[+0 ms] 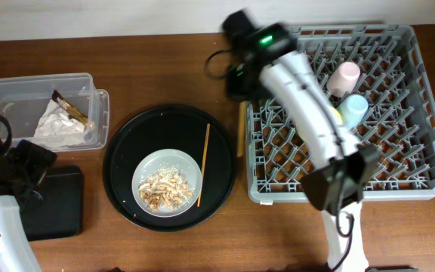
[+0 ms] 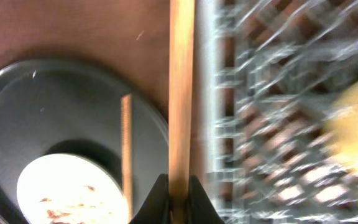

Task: Sort waste into correct bins and load items into the dishwasher rack
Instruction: 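Lift the chopstick with the right gripper and move it over the rack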

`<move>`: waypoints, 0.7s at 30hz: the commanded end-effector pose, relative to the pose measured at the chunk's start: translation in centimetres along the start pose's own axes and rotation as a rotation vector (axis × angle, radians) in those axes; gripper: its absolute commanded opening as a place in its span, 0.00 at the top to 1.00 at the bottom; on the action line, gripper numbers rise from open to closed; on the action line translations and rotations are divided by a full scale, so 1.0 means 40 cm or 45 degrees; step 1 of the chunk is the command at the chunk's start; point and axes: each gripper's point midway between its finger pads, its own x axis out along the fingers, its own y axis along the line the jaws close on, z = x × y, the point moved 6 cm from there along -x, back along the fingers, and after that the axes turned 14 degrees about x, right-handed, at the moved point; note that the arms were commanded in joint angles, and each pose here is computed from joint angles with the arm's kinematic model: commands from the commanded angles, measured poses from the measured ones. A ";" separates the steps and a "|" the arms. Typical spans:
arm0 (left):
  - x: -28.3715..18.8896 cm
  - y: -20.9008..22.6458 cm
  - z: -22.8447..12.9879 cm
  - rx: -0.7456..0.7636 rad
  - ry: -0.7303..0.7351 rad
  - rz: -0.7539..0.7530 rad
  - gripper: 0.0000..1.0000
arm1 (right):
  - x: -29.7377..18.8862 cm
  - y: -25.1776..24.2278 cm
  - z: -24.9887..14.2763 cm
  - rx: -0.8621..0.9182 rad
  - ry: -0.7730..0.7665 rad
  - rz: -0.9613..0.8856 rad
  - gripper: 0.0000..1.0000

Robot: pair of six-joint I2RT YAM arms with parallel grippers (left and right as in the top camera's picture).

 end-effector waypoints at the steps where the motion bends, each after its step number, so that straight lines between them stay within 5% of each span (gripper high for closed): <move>1: -0.004 0.004 0.002 -0.018 -0.010 0.008 0.01 | -0.038 -0.097 0.074 -0.236 -0.029 0.002 0.96; 11: -0.004 0.004 0.002 -0.017 -0.009 0.007 0.01 | 0.117 -0.094 0.161 -0.141 -0.113 0.128 0.95; 12: -0.004 0.004 0.002 -0.018 -0.010 0.008 0.01 | 0.129 -0.087 0.161 -0.144 -0.106 0.160 0.92; 14: -0.004 0.004 0.002 -0.017 -0.009 0.007 0.01 | 0.145 -0.087 0.160 -0.145 -0.102 0.164 0.66; 16: -0.004 0.004 0.002 -0.017 -0.009 0.007 0.01 | 0.145 -0.080 0.149 -0.146 -0.063 0.200 0.52; 18: -0.004 0.004 0.002 -0.017 -0.009 0.008 0.01 | 0.138 -0.053 0.127 -0.155 0.024 0.337 0.42; 21: -0.004 0.004 0.002 -0.017 -0.010 0.008 0.01 | 0.125 -0.011 0.063 -0.171 0.213 0.498 0.40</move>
